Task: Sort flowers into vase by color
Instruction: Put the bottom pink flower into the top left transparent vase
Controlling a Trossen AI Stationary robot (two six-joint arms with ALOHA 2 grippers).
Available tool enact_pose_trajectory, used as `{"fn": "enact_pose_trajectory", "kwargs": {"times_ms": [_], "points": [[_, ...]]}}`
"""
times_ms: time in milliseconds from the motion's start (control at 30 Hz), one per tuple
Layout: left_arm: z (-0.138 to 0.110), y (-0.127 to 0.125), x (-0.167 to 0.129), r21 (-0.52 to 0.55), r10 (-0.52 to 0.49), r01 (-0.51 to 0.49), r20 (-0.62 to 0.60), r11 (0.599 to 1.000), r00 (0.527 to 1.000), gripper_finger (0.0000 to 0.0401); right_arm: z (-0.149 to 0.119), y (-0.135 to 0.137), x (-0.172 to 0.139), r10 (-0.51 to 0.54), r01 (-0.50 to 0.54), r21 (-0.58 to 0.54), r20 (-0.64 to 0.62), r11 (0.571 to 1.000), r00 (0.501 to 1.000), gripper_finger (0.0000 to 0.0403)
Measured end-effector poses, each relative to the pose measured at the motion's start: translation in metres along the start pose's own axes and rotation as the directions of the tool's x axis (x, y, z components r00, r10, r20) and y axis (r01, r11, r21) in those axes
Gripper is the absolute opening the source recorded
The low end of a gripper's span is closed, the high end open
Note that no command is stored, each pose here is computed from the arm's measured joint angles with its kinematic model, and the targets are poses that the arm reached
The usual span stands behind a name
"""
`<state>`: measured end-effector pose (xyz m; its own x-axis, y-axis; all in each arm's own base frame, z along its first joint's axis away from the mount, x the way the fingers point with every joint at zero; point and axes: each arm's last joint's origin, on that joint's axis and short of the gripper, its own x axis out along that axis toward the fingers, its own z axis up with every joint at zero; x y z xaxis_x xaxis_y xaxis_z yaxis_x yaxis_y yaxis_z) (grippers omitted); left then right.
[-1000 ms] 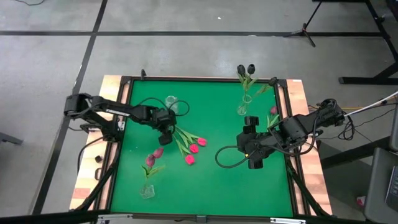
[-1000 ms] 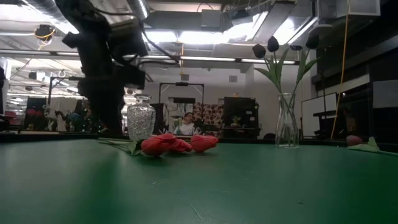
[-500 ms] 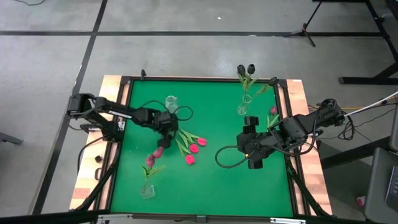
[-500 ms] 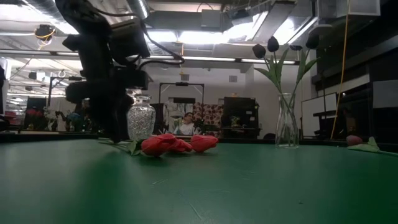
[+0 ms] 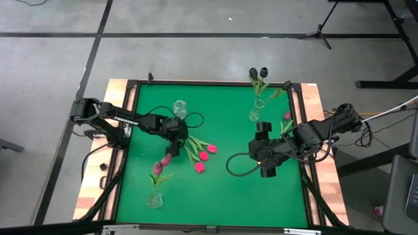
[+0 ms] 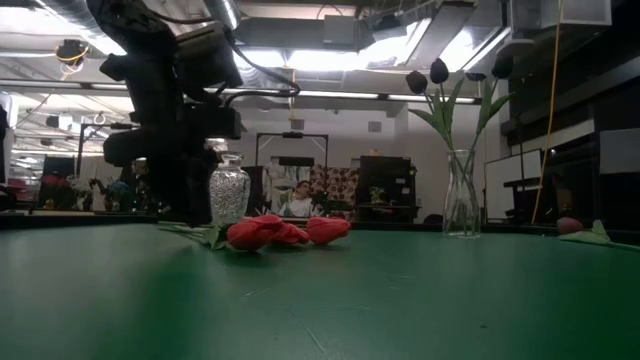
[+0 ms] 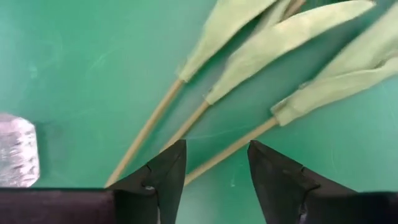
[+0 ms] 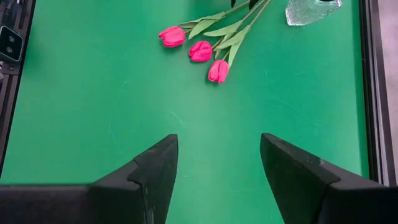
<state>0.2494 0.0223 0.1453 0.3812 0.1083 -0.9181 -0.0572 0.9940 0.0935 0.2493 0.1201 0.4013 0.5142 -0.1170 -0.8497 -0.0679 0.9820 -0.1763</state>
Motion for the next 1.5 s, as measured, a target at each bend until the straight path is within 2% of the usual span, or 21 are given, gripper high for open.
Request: {"fn": "enact_pose_trajectory", "kwargs": {"times_ms": [233,433,667,900,1067,1267,1500], "points": [[0.000,-0.002,0.004,0.005,-0.042,0.042,-0.009,0.999,0.999,0.0148,0.000,0.000,0.000,0.000,0.000,0.002,0.000,1.000,1.000,0.0227],[0.003,-0.002,0.007,0.023,-0.042,0.041,0.016,0.999,0.999,0.0147,0.000,0.000,0.000,0.000,0.000,0.002,0.000,1.000,1.000,0.0227],[0.001,-0.004,0.023,0.049,-0.085,0.088,-0.043,0.995,0.995,0.0147,0.000,0.000,0.000,0.002,-0.002,0.026,0.000,1.000,1.000,0.0227],[0.002,-0.005,0.024,0.037,-0.089,0.091,-0.046,0.995,0.995,0.0145,0.000,0.000,0.000,0.000,0.000,0.022,0.000,1.000,1.000,0.0227],[0.002,-0.006,0.024,0.053,-0.099,0.101,-0.044,0.993,0.994,0.0101,0.000,0.000,0.000,0.000,0.000,0.022,0.000,1.000,1.000,0.0227],[0.002,-0.006,0.023,-0.055,-0.107,0.105,-0.034,0.993,0.994,0.0016,0.000,0.000,0.000,-0.013,0.013,0.022,0.004,1.000,1.000,0.0227],[0.004,-0.005,0.009,-0.221,-0.093,0.095,0.018,0.971,0.995,0.0006,0.000,-0.001,0.000,-0.030,0.030,0.021,0.008,0.999,1.000,0.0227]]}}
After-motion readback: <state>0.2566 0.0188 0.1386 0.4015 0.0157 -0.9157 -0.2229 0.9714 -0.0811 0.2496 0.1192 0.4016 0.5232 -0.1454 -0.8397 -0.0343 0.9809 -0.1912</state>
